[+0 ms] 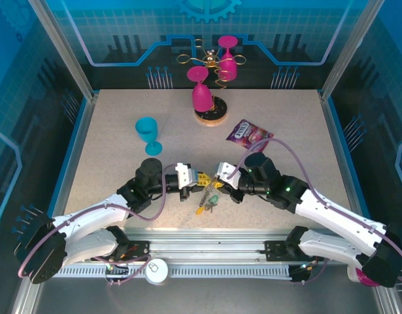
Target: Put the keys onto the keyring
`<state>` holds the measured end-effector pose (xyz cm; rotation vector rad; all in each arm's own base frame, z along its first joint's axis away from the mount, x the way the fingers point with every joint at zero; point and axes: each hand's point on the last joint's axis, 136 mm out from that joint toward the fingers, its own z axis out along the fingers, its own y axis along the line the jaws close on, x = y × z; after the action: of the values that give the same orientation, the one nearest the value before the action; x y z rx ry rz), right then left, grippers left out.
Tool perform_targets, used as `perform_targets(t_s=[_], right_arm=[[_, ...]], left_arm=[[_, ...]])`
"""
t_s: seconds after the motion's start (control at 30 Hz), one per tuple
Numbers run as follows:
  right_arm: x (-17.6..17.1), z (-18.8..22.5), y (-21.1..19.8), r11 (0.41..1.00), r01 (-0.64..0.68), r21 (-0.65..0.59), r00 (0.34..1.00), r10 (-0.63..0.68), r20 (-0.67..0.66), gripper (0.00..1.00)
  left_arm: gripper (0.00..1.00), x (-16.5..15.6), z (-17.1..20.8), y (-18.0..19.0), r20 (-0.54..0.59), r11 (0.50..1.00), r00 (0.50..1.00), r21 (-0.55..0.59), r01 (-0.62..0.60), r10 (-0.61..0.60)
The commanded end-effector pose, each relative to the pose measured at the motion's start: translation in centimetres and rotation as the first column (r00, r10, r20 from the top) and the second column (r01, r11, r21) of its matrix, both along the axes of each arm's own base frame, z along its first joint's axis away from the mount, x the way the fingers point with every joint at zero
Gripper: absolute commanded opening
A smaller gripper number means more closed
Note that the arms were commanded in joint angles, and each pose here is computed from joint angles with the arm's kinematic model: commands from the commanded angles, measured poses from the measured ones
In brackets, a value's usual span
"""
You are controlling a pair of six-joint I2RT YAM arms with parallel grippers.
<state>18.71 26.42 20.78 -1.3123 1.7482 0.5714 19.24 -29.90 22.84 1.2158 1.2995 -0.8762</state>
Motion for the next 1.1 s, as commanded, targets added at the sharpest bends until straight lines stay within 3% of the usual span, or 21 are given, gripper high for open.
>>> perform_targets(t_s=[0.0, 0.17, 0.47, 0.57, 0.7, 0.77, 0.83, 0.9, 0.97, 1.07], right_arm=[[1.3, 2.3, -1.2, 0.995, 0.093, 0.044, 0.994, -0.095, 0.045, 0.0], [0.5, 4.1, -1.0, 0.993, 0.05, 0.105, 0.997, -0.056, 0.055, 0.0], [1.5, 3.2, -1.4, 0.996, 0.083, 0.035, 0.993, -0.085, 0.085, 0.0], [2.0, 3.6, -0.9, 0.997, 0.08, 0.024, 0.991, -0.082, 0.108, 0.0], [2.7, 4.1, 0.3, 0.998, 0.058, 0.014, 0.989, -0.06, 0.138, 0.0], [3.1, 4.6, 1.2, 0.999, 0.038, 0.016, 0.987, -0.04, 0.156, 0.0], [3.3, 5.4, 2.3, 1.0, 0.011, 0.026, 0.984, -0.016, 0.177, 0.0], [3.5, 5.9, 3.8, 0.999, -0.025, 0.04, 0.982, 0.017, 0.188, 0.0], [3.6, 6.7, 5.6, 0.996, -0.061, 0.066, 0.979, 0.046, 0.201, 0.0], [3.3, 7.7, 8.7, 0.985, -0.125, 0.121, 0.973, 0.098, 0.208, 0.0]], left_arm=[[0.0, -0.5, 1.5, -0.3, 0.068, 0.999, 0.997, -0.013, 0.039, -0.039], [0.0, 0.3, 0.2, 0.0, 0.063, 0.999, 0.998, 0.039, -0.008, 0.006], [0.03, 1.4, -1.1, 0.2, 0.038, 0.994, 0.997, 0.089, -0.065, 0.062], [0.41, 1.8, -1.1, 0.4, 0.031, 0.992, 0.995, 0.085, -0.094, 0.092], [0.71, 2.2, 0.2, 1.4, 0.045, 0.985, 0.985, 0.037, -0.166, 0.164], [0.98, 2.7, 1.2, 2.6, 0.052, 0.97, 0.968, -0.007, -0.245, 0.245], [0.99, 3.6, 2.5, 4.5, 0.05, 0.929, 0.929, -0.071, -0.362, 0.366], [0.99, 4.7, 4.0, 7.3, 0.021, 0.847, 0.854, -0.147, -0.512, 0.52], [0.99, 5.5, 5.3, 10.6, -0.021, 0.731, 0.751, -0.214, -0.648, 0.66], [0.99, 5.9, 6.8, 16.1, -0.105, 0.518, 0.564, -0.288, -0.805, 0.819]])
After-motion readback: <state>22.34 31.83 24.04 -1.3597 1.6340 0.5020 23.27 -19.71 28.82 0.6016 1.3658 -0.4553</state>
